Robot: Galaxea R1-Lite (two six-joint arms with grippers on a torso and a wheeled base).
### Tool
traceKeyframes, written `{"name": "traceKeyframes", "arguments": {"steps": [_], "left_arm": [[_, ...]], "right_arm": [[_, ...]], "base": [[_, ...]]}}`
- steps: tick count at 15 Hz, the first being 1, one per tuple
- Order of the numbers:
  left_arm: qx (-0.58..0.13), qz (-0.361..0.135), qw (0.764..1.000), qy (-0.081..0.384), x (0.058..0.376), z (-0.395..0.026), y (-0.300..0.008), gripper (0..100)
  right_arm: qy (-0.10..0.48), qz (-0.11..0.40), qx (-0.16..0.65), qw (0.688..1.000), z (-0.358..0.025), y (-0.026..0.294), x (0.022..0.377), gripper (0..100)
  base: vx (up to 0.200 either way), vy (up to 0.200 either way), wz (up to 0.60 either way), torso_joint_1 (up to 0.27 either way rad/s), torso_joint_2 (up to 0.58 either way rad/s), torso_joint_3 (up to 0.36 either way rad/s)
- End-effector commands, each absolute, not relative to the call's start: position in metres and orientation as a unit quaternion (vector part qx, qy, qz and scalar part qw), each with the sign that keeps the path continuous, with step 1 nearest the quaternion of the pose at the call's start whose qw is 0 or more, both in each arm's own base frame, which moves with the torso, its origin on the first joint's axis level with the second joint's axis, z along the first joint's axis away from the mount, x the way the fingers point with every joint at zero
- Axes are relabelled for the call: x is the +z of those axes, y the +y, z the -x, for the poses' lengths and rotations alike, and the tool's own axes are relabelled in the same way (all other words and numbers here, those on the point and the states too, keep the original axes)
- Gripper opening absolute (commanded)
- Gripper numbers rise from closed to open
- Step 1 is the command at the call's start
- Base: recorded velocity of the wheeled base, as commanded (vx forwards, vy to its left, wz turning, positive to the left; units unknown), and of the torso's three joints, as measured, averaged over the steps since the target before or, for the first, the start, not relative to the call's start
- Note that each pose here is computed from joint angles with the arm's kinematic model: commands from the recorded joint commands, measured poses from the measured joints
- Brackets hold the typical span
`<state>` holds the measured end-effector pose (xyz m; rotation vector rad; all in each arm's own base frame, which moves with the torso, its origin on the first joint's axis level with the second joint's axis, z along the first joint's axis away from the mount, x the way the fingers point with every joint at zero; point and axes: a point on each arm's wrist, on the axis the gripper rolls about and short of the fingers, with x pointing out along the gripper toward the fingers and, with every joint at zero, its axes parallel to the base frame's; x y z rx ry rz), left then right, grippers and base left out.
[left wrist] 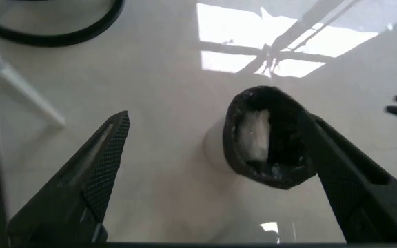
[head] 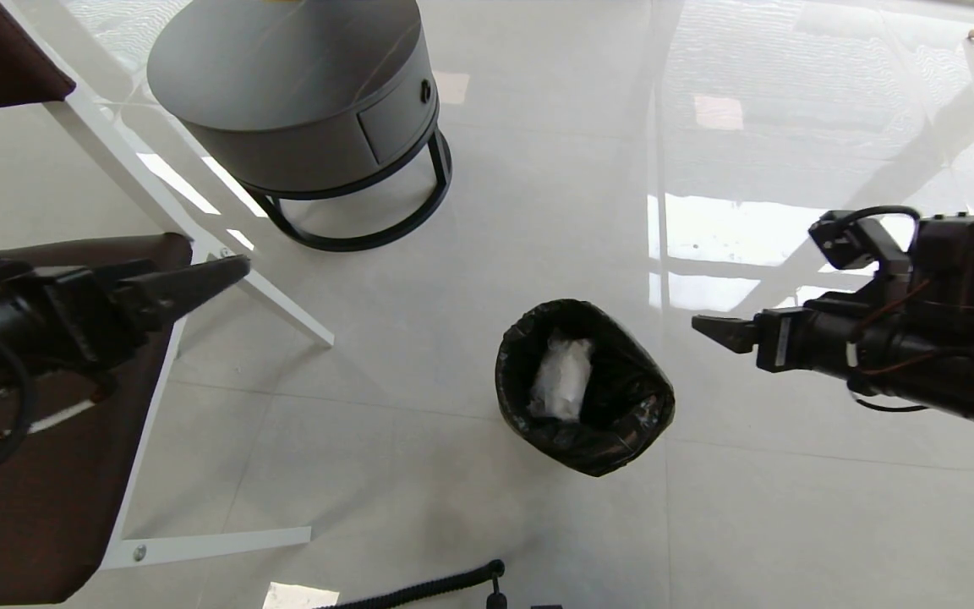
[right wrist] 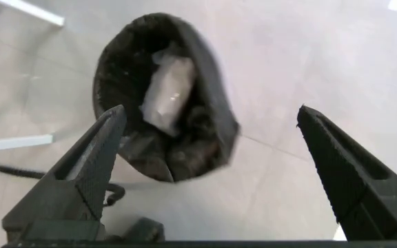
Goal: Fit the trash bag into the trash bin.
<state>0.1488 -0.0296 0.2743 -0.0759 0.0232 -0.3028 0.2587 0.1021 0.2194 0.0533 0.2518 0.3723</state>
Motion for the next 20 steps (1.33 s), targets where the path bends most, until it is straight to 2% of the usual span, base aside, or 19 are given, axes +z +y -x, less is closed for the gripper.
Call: {"name": "traceKeyframes", "arguments": {"steps": [1,3,4,7,9,10,14,17,19,20], "left_arm": [[-0.112,0.043,0.991,-0.065,0.315,-0.073,-0.014,100],[-0.036,0.046,0.997,-0.049,0.318,-0.019,-0.001,100],[-0.010,0.044,0.998,-0.032,0.308,0.000,0.003,100],[0.011,0.034,0.999,0.026,0.258,0.045,0.011,100],[0.061,0.034,0.997,0.040,0.234,0.056,0.007,100],[0.089,0.033,0.995,0.040,0.211,0.063,0.000,100],[-0.047,0.037,0.997,0.050,0.158,0.060,-0.006,100],[-0.065,0.036,0.997,0.036,0.115,0.032,-0.005,100],[-0.073,0.023,0.997,-0.012,0.083,0.021,-0.004,100],[-0.071,0.022,0.997,-0.023,0.082,0.022,-0.004,100]], "right_arm": [[0.081,-0.029,0.135,0.987,-0.199,0.077,0.255,100],[0.094,-0.018,0.074,0.993,-0.160,0.057,0.247,100],[0.097,-0.016,0.064,0.993,-0.141,0.049,0.237,100],[0.115,0.008,0.027,0.993,-0.092,0.028,0.197,100],[0.126,0.027,-0.019,0.991,-0.074,0.019,0.178,100],[0.125,0.039,-0.041,0.991,-0.060,0.012,0.165,100],[0.136,0.081,-0.053,0.986,-0.028,-0.001,0.119,100],[0.131,0.091,-0.075,0.984,-0.016,-0.005,0.099,100],[0.115,0.083,-0.094,0.985,-0.008,-0.008,0.092,100],[0.110,0.079,-0.104,0.985,-0.005,-0.009,0.090,100]], "base": [[0.000,0.000,0.00,0.000,0.00,0.000],[0.000,0.000,0.00,0.000,0.00,0.000],[0.000,0.000,0.00,0.000,0.00,0.000],[0.000,0.000,0.00,0.000,0.00,0.000],[0.000,0.000,0.00,0.000,0.00,0.000],[0.000,0.000,0.00,0.000,0.00,0.000],[0.000,0.000,0.00,0.000,0.00,0.000],[0.000,0.000,0.00,0.000,0.00,0.000],[0.000,0.000,0.00,0.000,0.00,0.000],[0.000,0.000,0.00,0.000,0.00,0.000]]}}
